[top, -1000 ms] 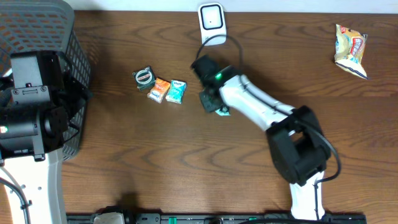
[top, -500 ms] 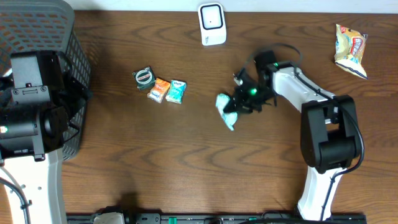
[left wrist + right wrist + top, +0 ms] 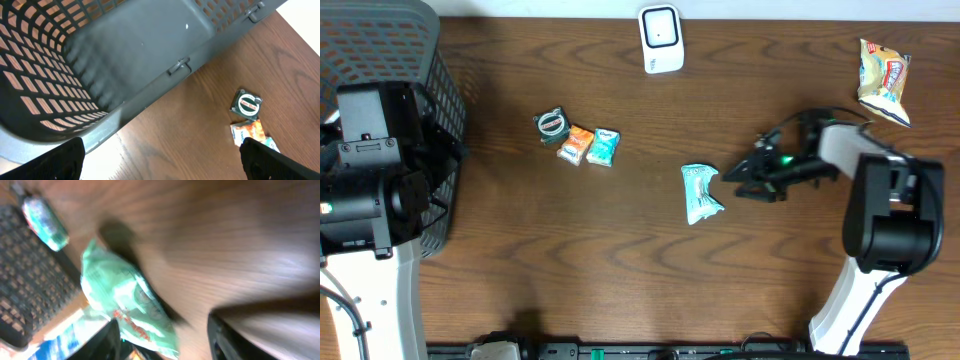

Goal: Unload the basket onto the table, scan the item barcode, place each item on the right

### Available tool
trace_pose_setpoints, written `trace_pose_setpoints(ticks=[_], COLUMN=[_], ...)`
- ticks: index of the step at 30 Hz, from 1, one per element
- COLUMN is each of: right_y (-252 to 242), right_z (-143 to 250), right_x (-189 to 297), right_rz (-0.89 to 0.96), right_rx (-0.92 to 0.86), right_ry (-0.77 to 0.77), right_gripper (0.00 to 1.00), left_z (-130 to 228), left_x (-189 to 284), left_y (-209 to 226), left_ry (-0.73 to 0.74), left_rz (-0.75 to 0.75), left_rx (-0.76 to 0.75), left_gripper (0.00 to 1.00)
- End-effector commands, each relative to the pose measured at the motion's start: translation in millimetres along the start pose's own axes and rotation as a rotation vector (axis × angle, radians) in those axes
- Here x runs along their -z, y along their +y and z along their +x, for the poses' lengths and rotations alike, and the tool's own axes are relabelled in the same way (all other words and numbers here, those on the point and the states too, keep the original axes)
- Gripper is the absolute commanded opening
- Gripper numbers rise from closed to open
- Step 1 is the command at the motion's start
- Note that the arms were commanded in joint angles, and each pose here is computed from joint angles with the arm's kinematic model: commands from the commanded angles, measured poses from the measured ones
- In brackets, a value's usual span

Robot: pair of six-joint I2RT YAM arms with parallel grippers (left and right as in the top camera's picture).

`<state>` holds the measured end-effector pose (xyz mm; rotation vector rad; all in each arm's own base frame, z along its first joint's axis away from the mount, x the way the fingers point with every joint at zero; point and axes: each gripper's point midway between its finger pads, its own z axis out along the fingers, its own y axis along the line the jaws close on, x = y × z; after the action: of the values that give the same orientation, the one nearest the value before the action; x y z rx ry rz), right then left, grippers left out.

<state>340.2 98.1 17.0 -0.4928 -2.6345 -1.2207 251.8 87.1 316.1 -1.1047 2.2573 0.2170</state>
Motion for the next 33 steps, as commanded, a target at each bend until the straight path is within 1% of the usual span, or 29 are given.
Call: trace_pose_setpoints(ticks=[1,4,7,11,15,17,18,21,26,31,33], right_y=[-2,2,11,29,55,57,53,50,46,37,30], right_z=[-12,-8,-1,10,19,18,14,12,15,16,19], right_x=[36,52,52,32,-6,-17,-21,-27,-39,-52,-53], right_rz=[0.099,0.196,0.257,0.288,0.311,0.373,0.449,0.542,0.609,0.586,0.596], right_rx=[0.036,0.074,0.132,0.217,0.364,0.349,0.315,0.298,0.332,0.322,0.315], right_ry=[-0.058,-0.045,-0.028,0.009,0.04,0.016,-0.022,-0.065,-0.074,-0.069,-0.061], right_gripper=[0.55,0.56,0.57,0.56,0.57,0.57,0.58,0.58,0.56,0.36,0.25], left_z=[0,0,0,0,0,0,0,0,0,0,0], left_x=[-2,-2,-2,-2,-2,-2,-2,-2,-2,-2,-2], left_y=[3,3,3,3,3,3,3,3,3,3,3], left_ry=[0.0,0.0,0.0,0.0,0.0,0.0,0.0,0.0,0.0,0.0,0.0], left_rz=[-0.016,-0.016,-0.016,-0.016,-0.016,-0.016,-0.016,-0.016,-0.016,-0.016,-0.016], left_rx=[0.017,0.017,0.017,0.016,0.016,0.016,0.017,0.016,0.016,0.016,0.017], left_gripper=[0.98,0.97,0.98,0.98,0.98,0.98,0.98,0.98,0.98,0.97,0.98])
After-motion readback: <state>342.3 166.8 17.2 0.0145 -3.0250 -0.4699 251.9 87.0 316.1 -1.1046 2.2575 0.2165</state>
